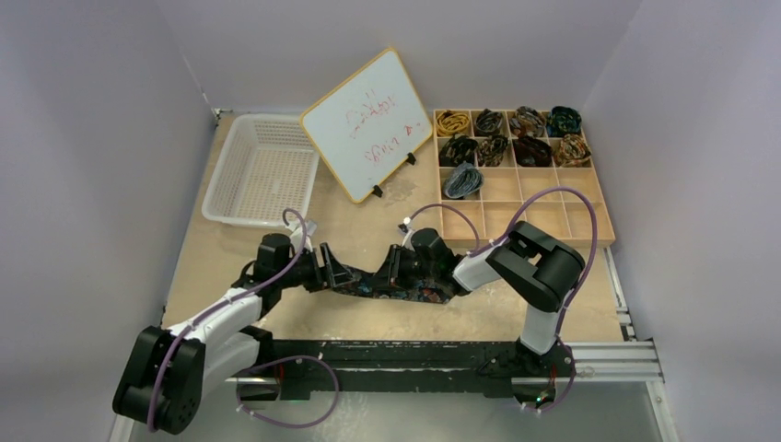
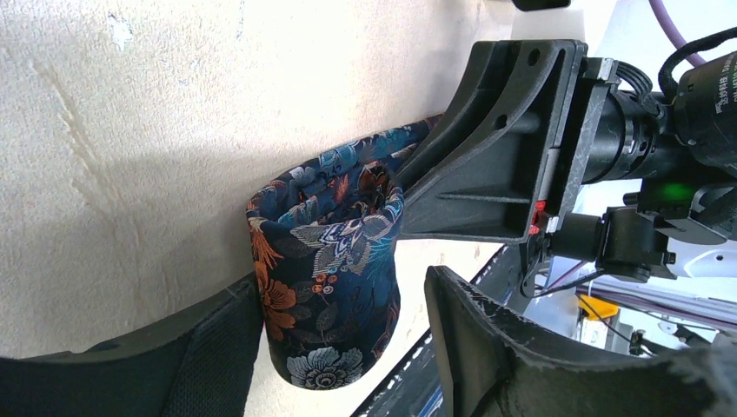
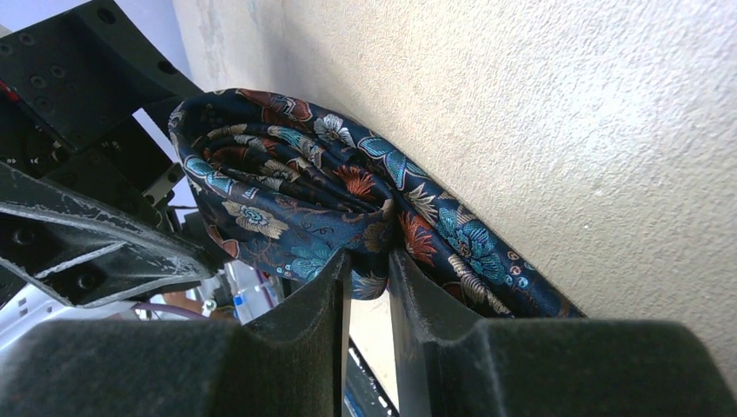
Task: Roll the ties
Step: Roll the tie at the center of the board.
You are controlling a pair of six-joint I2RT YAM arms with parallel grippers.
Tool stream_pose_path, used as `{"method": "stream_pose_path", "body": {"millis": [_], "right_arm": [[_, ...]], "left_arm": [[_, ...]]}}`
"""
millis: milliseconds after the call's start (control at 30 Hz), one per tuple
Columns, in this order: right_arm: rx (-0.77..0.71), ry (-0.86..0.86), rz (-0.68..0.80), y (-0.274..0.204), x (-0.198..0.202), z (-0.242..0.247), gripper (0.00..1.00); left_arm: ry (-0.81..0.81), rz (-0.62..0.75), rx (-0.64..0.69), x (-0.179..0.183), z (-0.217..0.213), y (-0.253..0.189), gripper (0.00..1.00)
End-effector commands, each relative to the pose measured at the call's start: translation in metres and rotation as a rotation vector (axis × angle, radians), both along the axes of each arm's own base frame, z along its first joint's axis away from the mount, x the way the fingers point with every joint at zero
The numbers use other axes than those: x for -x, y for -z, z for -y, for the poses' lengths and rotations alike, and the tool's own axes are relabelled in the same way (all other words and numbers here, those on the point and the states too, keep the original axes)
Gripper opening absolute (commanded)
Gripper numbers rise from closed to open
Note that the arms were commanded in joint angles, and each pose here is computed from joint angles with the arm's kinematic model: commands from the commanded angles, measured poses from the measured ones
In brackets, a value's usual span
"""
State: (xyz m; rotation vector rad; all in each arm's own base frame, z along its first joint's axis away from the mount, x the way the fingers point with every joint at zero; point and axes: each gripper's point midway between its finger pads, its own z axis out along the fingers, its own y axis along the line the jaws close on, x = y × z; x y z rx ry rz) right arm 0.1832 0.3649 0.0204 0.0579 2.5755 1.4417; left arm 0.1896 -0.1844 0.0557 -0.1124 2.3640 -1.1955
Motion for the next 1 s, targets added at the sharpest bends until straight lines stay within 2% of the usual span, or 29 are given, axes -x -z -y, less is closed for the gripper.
{"method": "stream_pose_path", "body": {"millis": [0, 267, 367, 567, 667, 800, 967], "right_arm": [[0.131, 0.005, -0.046, 0.034, 0.007, 0.018, 0.25], [0.083, -0.025, -0.017, 0.017, 0.004, 0.008, 0.25], [0.067, -0.027, 0.009, 0.004, 0.0, 0.005, 0.27], [0.012, -0.029, 0.085, -0.031, -0.008, -0.002, 0.37], [0.024, -0.01, 0.147, -0.043, -0.02, -0.004, 0.39], [0.093, 0.026, 0.199, -0.044, -0.033, 0.002, 0.37], [0.274, 0.08, 0.224, -0.02, -0.05, 0.018, 0.32]], "left_arm": [[0.04, 0.069, 0.025, -0.004, 0.004, -0.007, 0.62], [0.021, 0.073, -0.008, -0.01, 0.001, -0.011, 0.39], [-0.01, 0.071, -0.05, -0.014, -0.005, -0.013, 0.35], [-0.07, 0.058, -0.097, -0.017, -0.015, -0.021, 0.32], [-0.093, 0.041, -0.126, -0.018, -0.019, -0.022, 0.32], [-0.131, 0.021, -0.187, -0.022, -0.028, -0.023, 0.31], [-0.143, 0.016, -0.226, -0.024, -0.029, -0.023, 0.3]]}}
